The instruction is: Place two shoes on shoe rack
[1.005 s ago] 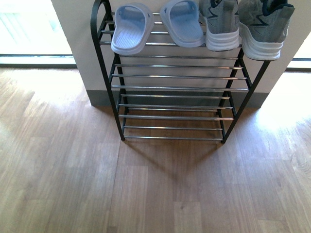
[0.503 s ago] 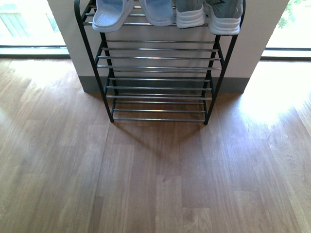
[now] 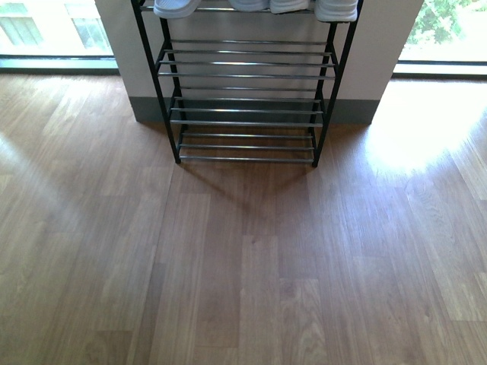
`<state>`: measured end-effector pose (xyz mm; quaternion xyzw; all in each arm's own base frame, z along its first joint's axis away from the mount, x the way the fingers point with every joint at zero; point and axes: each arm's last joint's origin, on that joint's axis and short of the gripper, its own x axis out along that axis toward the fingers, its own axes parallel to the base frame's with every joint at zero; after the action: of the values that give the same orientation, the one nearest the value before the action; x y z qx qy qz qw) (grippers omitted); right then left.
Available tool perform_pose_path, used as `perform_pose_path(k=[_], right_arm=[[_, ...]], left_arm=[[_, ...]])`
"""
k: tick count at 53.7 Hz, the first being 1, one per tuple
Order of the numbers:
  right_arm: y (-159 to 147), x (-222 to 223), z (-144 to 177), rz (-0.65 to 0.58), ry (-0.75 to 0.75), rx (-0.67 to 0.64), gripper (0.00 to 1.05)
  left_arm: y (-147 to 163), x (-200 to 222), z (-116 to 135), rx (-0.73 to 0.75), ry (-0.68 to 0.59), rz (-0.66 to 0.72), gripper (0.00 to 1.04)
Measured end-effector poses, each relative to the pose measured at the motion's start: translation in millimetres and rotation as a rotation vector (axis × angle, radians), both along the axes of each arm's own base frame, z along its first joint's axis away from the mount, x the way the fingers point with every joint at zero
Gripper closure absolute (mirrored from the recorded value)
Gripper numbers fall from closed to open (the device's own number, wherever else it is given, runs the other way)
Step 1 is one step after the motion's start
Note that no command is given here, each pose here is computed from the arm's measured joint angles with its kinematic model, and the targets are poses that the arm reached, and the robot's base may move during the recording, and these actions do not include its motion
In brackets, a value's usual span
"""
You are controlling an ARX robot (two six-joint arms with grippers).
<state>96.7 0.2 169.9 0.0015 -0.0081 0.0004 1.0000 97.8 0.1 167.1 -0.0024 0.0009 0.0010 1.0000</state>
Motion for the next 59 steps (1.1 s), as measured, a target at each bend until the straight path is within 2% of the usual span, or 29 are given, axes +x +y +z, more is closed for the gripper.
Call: perform_pose_path(k=[59], right_arm=[[0.1,0.0,0.0,0.005,0.0,0.0,0.09]], left_arm=[[0.1,0.0,0.1,0.0,0.0,0.003,0.09]])
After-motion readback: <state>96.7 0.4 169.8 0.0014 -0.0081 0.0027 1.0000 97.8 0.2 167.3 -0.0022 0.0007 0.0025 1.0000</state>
